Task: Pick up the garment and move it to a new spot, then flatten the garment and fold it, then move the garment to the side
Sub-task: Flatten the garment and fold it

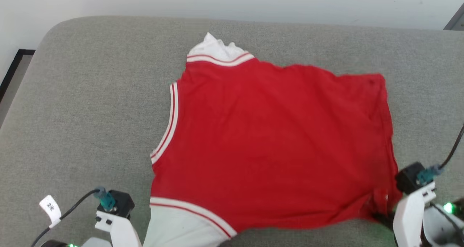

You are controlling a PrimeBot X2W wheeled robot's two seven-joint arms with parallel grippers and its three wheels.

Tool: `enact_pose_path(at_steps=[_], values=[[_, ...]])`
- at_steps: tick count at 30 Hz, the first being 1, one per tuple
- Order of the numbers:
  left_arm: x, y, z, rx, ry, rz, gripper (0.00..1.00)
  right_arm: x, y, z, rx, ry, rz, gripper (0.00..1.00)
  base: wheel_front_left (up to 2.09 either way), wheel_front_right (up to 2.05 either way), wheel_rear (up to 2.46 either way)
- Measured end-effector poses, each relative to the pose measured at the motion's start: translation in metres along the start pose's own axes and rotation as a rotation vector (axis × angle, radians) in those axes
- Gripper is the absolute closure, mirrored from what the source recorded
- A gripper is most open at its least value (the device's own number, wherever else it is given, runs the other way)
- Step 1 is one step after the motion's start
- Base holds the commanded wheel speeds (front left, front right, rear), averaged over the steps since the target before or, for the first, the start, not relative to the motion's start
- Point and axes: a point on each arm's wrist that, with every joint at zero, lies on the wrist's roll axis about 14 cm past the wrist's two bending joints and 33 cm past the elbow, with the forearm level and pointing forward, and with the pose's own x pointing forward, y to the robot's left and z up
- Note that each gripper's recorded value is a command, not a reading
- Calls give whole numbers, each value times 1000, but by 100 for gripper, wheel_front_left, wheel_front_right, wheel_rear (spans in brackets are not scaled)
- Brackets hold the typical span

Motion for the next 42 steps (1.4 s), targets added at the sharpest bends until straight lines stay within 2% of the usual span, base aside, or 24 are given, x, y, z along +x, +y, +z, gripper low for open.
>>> enact_pose_path(at_steps=[4, 9, 19, 26, 28, 33, 42], values=[[-5, -2, -9, -5, 34, -6, 100, -10, 10, -14, 11, 46, 32, 100, 0, 0, 0], [-18, 8, 13, 18, -25, 30, 100, -18, 10, 1, 37, -17, 34, 100, 0, 0, 0], [-61, 36, 142, 226, -383, 152, 100, -25, -6, 71, 65, -243, -35, 100, 0, 0, 0], [-49, 30, 215, 340, -483, 136, 100, -11, -30, 114, 59, -331, -117, 100, 0, 0, 0], [-35, 28, 228, 374, -474, 127, 100, -2, -34, 121, 75, -339, -124, 100, 0, 0, 0], [9, 31, 242, 364, -387, 100, 100, 23, -45, 124, 105, -311, -146, 100, 0, 0, 0], [76, 38, 223, 292, -174, 60, 100, 57, -54, 109, 118, -204, -175, 100, 0, 0, 0]])
